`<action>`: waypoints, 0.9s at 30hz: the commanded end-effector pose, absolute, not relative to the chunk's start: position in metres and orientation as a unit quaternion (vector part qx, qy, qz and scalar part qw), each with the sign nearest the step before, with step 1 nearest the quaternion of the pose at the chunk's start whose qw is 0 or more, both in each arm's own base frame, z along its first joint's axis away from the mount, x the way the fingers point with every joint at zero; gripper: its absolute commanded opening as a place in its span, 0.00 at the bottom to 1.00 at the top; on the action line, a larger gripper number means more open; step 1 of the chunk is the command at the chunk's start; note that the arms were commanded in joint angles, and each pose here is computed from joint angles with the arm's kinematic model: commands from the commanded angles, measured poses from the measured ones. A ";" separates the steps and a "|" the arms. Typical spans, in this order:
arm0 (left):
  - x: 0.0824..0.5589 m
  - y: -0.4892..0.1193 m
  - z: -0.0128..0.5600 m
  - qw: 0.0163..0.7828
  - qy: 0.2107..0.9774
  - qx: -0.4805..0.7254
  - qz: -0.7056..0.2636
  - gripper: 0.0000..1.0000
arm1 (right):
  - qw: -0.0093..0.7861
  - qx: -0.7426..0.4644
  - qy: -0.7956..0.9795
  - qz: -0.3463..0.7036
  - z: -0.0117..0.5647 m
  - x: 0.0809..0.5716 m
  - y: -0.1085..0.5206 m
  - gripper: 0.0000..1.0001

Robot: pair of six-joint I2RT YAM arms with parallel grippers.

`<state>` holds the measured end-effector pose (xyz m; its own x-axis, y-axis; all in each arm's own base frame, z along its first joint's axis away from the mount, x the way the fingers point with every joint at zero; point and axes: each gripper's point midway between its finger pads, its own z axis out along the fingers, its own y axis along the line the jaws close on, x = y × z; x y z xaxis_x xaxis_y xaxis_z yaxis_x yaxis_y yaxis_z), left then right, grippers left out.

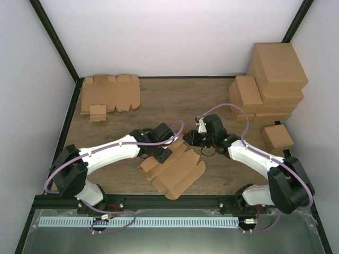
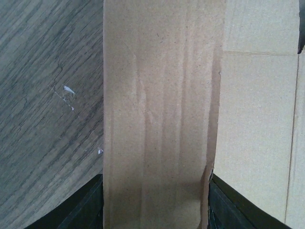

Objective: Fold the paper box

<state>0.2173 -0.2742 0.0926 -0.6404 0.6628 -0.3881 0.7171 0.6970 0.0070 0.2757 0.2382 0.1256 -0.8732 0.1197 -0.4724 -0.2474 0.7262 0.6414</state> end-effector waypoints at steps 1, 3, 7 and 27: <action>0.217 -0.278 0.097 0.198 0.901 0.378 -0.080 0.53 | 0.260 -0.053 0.890 0.371 0.134 0.288 0.247 0.16; 0.216 -0.280 0.096 0.198 0.901 0.378 -0.080 0.53 | 0.249 -0.053 0.896 0.365 0.124 0.287 0.247 0.14; 0.214 -0.283 0.094 0.200 0.900 0.378 -0.083 0.53 | 0.226 -0.059 0.898 0.373 0.110 0.279 0.251 0.12; 0.213 -0.287 0.081 0.193 0.900 0.386 -0.062 0.53 | 0.185 -0.087 0.888 0.411 0.110 0.256 0.259 0.10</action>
<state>0.2111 -0.2812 0.0811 -0.6301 0.6737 -0.3863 0.7204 0.6927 0.0330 0.2676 0.2448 0.1067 -0.8936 0.0259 -0.4482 -0.2907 0.7274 0.6216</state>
